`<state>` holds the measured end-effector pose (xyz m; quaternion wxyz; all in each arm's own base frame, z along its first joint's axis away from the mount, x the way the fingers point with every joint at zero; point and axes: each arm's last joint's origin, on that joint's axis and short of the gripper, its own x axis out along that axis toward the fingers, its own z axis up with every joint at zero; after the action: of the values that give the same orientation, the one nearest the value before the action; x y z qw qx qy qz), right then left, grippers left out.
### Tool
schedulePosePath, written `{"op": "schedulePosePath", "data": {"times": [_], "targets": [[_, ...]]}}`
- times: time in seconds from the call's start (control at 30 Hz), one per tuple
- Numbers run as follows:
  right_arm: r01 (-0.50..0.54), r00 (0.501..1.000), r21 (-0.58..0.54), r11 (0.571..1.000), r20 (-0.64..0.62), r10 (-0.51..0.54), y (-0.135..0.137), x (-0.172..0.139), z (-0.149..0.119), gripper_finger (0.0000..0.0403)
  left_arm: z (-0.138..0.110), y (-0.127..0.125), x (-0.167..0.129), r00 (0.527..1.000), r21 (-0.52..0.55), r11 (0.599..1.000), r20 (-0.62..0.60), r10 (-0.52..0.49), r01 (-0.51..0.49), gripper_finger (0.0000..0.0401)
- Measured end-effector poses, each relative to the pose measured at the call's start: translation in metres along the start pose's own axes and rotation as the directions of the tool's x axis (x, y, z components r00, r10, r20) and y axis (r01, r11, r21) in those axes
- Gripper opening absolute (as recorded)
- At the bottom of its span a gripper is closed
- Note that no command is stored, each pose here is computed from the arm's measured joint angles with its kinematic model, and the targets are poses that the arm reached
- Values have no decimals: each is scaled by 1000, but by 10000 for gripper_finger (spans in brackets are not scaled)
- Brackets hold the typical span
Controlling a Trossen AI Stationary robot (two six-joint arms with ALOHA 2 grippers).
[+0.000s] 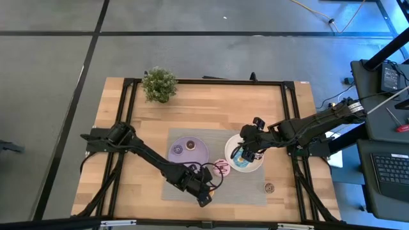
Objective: Pick & Place donuts
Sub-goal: Put the small orange donut on the purple plate
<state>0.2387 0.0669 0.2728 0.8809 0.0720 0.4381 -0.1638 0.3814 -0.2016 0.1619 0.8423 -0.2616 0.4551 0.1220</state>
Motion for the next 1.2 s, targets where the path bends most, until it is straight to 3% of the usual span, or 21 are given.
{"op": "schedulePosePath", "data": {"times": [0.97,1.2], "targets": [[0,1000,3,1000,0,0,0,0,0,197,-10,2,26,998,-52,999,-54,-11,8,101],[-1,1000,4,1000,-1,1,0,0,0,197,-8,3,26,997,-70,997,-69,-24,19,71]]}}
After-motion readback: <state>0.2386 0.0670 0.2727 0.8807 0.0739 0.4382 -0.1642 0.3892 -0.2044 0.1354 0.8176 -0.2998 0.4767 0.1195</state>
